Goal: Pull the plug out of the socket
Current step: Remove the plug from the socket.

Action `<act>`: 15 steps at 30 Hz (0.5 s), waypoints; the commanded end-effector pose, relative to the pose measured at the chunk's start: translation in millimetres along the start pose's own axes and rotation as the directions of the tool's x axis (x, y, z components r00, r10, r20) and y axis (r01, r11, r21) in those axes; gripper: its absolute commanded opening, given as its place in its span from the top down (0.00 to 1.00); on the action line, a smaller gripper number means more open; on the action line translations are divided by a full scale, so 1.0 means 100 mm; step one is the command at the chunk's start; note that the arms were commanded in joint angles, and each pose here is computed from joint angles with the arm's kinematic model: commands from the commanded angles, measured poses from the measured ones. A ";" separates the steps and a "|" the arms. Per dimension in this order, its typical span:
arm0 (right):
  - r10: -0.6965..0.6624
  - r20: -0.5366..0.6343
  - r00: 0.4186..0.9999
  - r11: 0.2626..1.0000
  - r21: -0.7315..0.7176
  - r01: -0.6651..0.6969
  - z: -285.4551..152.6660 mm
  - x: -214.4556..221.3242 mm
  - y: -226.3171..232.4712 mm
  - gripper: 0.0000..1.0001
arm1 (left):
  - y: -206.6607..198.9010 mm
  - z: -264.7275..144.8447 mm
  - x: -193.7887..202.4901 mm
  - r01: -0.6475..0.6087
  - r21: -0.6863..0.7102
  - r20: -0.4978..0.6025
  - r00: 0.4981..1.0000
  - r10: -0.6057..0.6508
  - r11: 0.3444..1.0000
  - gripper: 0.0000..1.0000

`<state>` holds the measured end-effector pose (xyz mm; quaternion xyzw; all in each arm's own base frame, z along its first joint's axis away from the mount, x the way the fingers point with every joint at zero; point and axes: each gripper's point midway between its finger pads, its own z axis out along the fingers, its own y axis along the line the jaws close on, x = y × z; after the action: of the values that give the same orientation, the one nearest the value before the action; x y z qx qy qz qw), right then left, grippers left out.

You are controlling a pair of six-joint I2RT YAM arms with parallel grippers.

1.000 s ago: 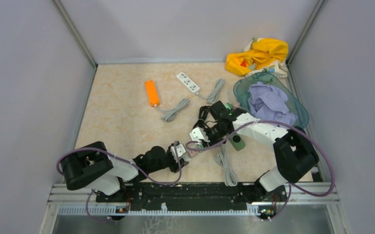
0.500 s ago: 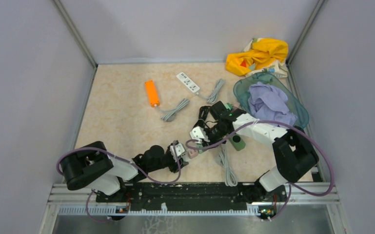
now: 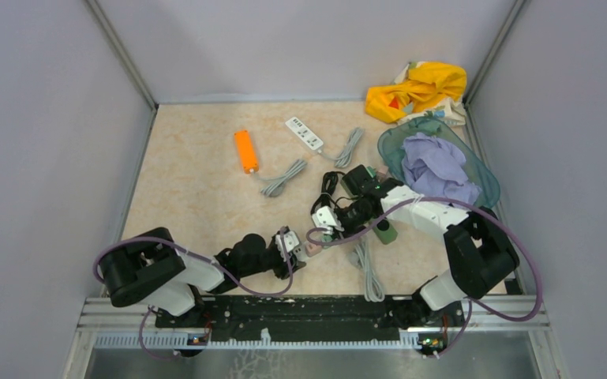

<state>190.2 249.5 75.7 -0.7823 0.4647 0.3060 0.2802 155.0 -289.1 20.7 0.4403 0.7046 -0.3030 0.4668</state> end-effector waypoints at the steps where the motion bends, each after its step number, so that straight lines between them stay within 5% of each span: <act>1: -0.108 0.101 0.989 0.993 -0.038 0.113 0.06 -0.25 0.09 1.00 | -0.09 0.05 -0.03 0.044 0.051 -0.001 0.999 -0.044 0.998 1.00; 6: -0.022 0.140 0.990 1.000 0.023 0.019 0.17 -0.49 -0.11 1.00 | -0.11 0.07 -0.02 0.049 0.061 -0.010 0.999 -0.048 0.997 1.00; 15: 0.026 0.046 0.999 0.987 0.158 -0.033 -0.15 -0.12 -0.38 1.00 | -0.10 0.03 0.03 0.062 0.055 -0.013 0.998 -0.061 0.997 1.00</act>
<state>196.7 251.7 77.1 -0.7468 0.5235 0.3036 0.2759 156.8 -289.9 20.6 0.4386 0.7036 -0.3072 0.4670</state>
